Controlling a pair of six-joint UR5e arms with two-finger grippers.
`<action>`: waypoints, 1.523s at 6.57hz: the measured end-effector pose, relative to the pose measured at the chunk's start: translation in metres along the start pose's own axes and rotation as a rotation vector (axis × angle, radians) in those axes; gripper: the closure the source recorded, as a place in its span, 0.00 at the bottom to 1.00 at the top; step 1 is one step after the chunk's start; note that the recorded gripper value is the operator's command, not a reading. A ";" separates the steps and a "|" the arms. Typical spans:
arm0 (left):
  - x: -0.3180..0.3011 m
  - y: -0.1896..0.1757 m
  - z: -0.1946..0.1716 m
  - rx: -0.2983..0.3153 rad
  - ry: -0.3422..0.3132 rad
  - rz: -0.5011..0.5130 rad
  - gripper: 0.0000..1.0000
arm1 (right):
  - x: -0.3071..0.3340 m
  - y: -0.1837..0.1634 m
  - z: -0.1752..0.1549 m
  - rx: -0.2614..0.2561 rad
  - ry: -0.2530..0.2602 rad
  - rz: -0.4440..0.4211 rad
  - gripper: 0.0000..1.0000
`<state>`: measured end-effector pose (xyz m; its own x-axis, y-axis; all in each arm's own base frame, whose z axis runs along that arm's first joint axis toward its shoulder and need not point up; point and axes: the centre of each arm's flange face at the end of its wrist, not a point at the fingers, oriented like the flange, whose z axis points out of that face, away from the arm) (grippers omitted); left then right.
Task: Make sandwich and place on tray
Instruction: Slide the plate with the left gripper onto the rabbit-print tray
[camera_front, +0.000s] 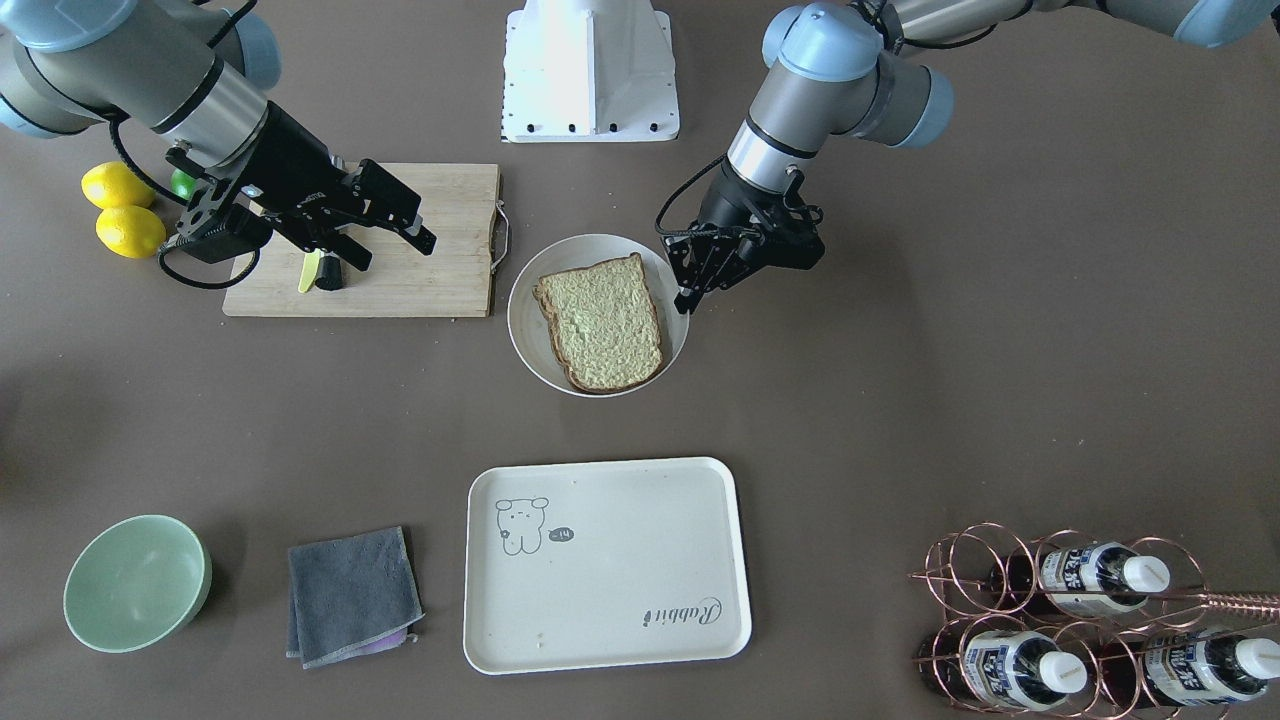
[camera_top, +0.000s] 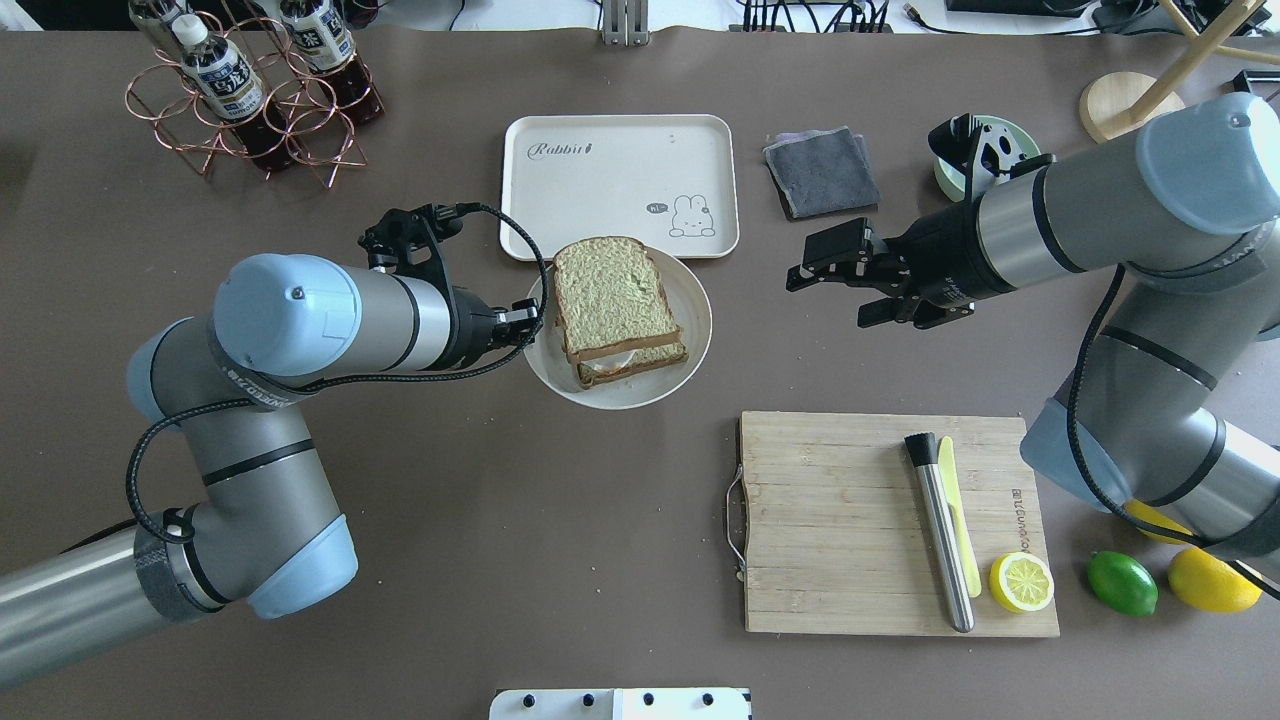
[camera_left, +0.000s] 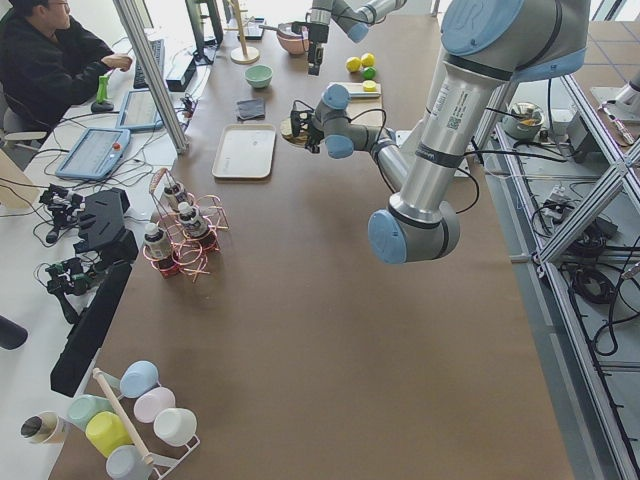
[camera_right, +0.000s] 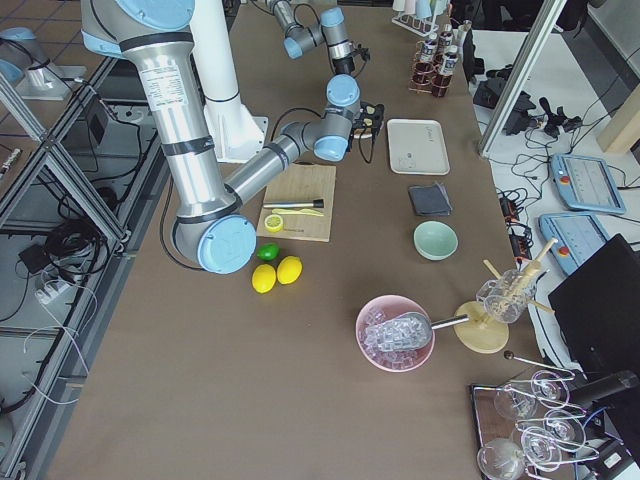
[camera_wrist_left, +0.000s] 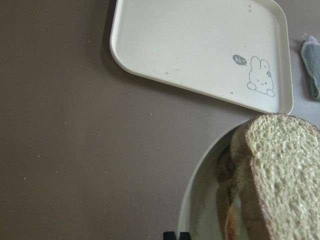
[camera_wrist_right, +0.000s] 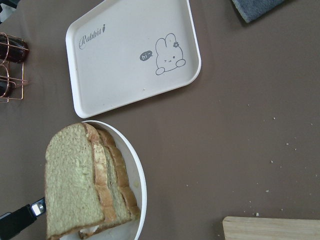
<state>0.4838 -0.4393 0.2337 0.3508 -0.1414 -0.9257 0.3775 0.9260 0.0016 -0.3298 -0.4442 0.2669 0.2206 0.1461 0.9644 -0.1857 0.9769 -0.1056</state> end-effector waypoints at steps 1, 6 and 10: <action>0.004 -0.018 0.012 0.022 -0.026 -0.018 1.00 | -0.002 -0.002 -0.003 0.028 -0.011 -0.010 0.00; 0.010 -0.100 0.078 0.111 -0.078 -0.114 1.00 | -0.002 -0.007 -0.001 0.121 -0.017 -0.048 0.00; 0.021 -0.135 0.110 0.152 -0.094 -0.148 1.00 | 0.000 -0.015 0.004 0.166 -0.004 -0.058 0.00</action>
<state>0.5348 -0.6056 0.2558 0.3571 -0.3105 -0.8809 0.5533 0.8302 -0.0683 -0.3308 -0.4591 0.2697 0.2314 0.0893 0.9688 -0.3281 0.9446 -0.0087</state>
